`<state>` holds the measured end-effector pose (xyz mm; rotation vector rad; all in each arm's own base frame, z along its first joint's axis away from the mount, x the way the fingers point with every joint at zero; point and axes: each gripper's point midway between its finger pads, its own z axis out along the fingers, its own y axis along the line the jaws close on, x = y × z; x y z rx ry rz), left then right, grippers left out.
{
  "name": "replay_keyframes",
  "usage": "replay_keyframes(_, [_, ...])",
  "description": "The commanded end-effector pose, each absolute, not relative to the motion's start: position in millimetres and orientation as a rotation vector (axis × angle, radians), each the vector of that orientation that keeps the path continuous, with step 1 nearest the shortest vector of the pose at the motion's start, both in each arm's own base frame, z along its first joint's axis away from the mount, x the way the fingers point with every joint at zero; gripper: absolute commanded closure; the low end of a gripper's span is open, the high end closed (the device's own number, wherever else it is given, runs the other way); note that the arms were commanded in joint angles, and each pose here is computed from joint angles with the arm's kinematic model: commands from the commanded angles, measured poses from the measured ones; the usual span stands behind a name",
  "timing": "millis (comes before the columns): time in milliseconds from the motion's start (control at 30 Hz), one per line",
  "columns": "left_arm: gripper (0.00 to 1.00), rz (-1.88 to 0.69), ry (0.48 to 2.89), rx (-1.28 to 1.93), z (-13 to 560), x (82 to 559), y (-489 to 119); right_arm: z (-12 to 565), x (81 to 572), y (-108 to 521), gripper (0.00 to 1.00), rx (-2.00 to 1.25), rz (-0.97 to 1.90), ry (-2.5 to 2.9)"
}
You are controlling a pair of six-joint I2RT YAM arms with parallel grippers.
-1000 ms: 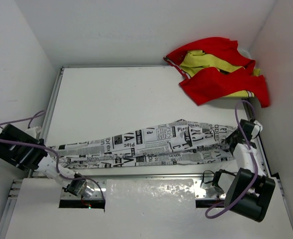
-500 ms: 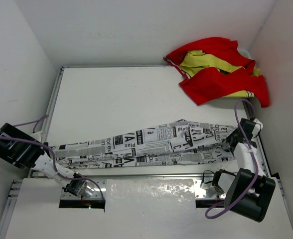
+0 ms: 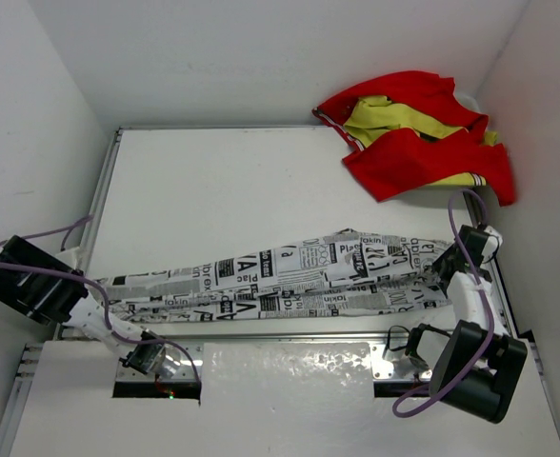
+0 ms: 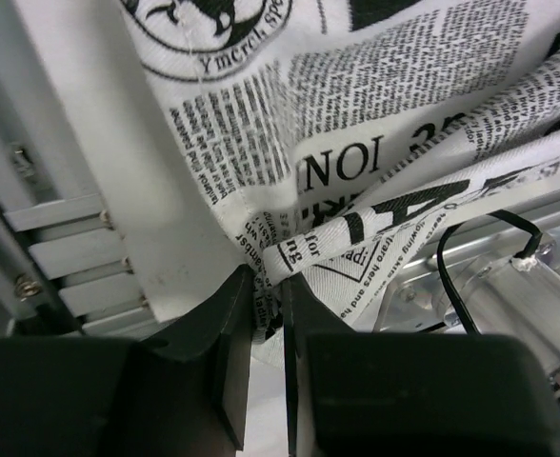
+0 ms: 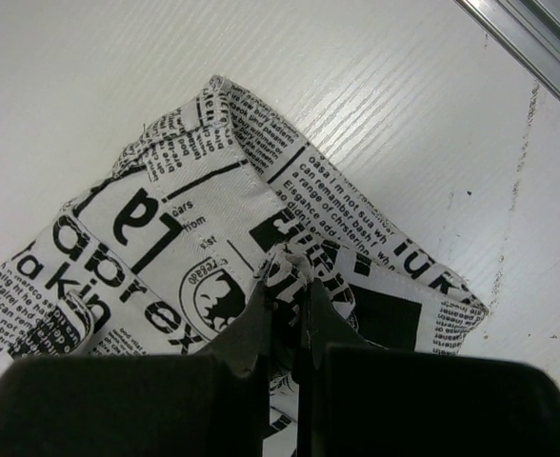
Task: Fold and stack the trousers
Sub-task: Fold the trousers
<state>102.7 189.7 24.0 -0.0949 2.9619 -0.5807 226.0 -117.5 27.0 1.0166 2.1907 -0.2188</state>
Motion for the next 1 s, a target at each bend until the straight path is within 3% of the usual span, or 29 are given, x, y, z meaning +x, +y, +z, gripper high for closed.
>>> replay_keyframes(0, [0.90, -0.448, 2.925, 0.020, 49.1, 114.4, 209.9, 48.5, 240.9, -130.7, 1.00, 0.994, -0.260, 2.123])
replay_keyframes(100, [0.75, -0.477, 2.937, 0.046, 53.4, 111.8, 209.0, 48.5, 241.4, -131.1, 1.00, 0.995, -0.259, 2.124])
replay_keyframes(367, [0.68, -0.474, 3.089, 0.019, 34.3, 83.3, 211.0, 50.6, 241.6, -132.6, 1.00, 0.990, -0.269, 2.122])
replay_keyframes(467, [0.77, -0.473, 3.100, 0.014, 33.1, 80.9, 211.9, 49.6, 241.1, -132.3, 1.00, 0.993, -0.268, 2.124])
replay_keyframes(533, [0.97, -0.466, 3.097, -0.007, 33.1, 82.8, 213.7, 49.3, 241.4, -131.6, 1.00, 0.992, -0.265, 2.124])
replay_keyframes(567, [1.00, -0.466, 3.089, -0.009, 34.8, 84.8, 214.6, 49.0, 241.1, -131.5, 1.00, 0.992, -0.265, 2.125])
replay_keyframes(733, [1.00, -0.414, 2.921, 0.061, 60.4, 115.0, 219.8, 50.9, 242.5, -133.0, 1.00, 0.998, -0.267, 2.116])
replay_keyframes(967, [1.00, -0.051, 2.505, 0.200, 142.4, 201.7, 245.6, 88.5, 271.1, -143.3, 1.00, 0.903, -0.262, 2.055])
